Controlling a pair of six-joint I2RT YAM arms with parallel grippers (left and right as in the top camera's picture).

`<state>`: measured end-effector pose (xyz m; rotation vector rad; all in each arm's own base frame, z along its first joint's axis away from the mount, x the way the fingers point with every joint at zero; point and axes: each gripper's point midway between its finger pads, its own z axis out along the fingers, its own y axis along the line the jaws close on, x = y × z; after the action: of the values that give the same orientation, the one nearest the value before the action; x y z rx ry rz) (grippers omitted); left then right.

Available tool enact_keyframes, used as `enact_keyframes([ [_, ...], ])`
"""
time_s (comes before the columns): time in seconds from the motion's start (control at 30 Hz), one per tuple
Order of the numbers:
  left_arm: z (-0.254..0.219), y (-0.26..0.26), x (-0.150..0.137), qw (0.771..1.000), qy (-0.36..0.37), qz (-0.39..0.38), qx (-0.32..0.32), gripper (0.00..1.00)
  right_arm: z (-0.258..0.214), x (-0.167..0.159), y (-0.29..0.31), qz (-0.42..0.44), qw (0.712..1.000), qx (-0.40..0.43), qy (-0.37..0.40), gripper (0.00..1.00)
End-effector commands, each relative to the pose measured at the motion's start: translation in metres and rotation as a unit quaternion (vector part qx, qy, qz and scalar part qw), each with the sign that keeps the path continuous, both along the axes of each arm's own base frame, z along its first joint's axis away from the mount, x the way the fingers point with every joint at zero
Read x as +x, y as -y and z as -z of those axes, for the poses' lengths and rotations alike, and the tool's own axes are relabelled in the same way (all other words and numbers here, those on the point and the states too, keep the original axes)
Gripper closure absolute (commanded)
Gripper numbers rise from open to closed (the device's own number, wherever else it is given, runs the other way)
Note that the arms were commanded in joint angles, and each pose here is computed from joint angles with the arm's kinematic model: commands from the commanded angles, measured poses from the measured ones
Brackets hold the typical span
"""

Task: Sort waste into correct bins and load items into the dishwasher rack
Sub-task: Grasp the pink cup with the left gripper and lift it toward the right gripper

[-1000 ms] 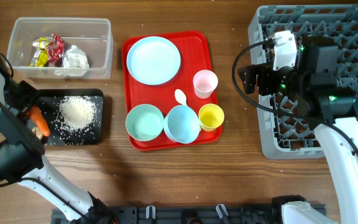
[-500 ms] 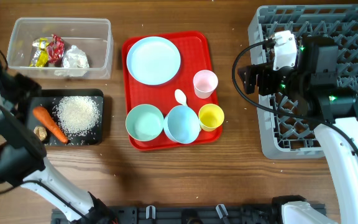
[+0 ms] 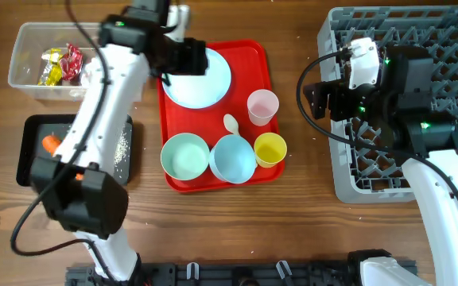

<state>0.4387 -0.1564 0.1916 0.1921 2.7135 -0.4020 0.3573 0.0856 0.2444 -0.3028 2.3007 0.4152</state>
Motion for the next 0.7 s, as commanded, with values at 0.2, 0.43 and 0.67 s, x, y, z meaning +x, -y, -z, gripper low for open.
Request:
enact_keyframes([
  [0.2,0.057,0.081,-0.037,0.992,-0.052,0.106,0.051,0.16,-0.003,0.004,-0.012,-0.022,0.999,0.03,-0.001,0.0],
  [0.43,0.091,0.115,-0.034,0.988,-0.052,0.134,0.054,0.21,-0.001,0.01,-0.008,-0.011,1.0,0.02,0.003,0.0],
  [0.67,0.128,0.117,-0.03,0.986,-0.077,0.134,0.065,0.68,0.01,0.013,-0.009,-0.011,1.0,0.019,-0.012,0.01],
])
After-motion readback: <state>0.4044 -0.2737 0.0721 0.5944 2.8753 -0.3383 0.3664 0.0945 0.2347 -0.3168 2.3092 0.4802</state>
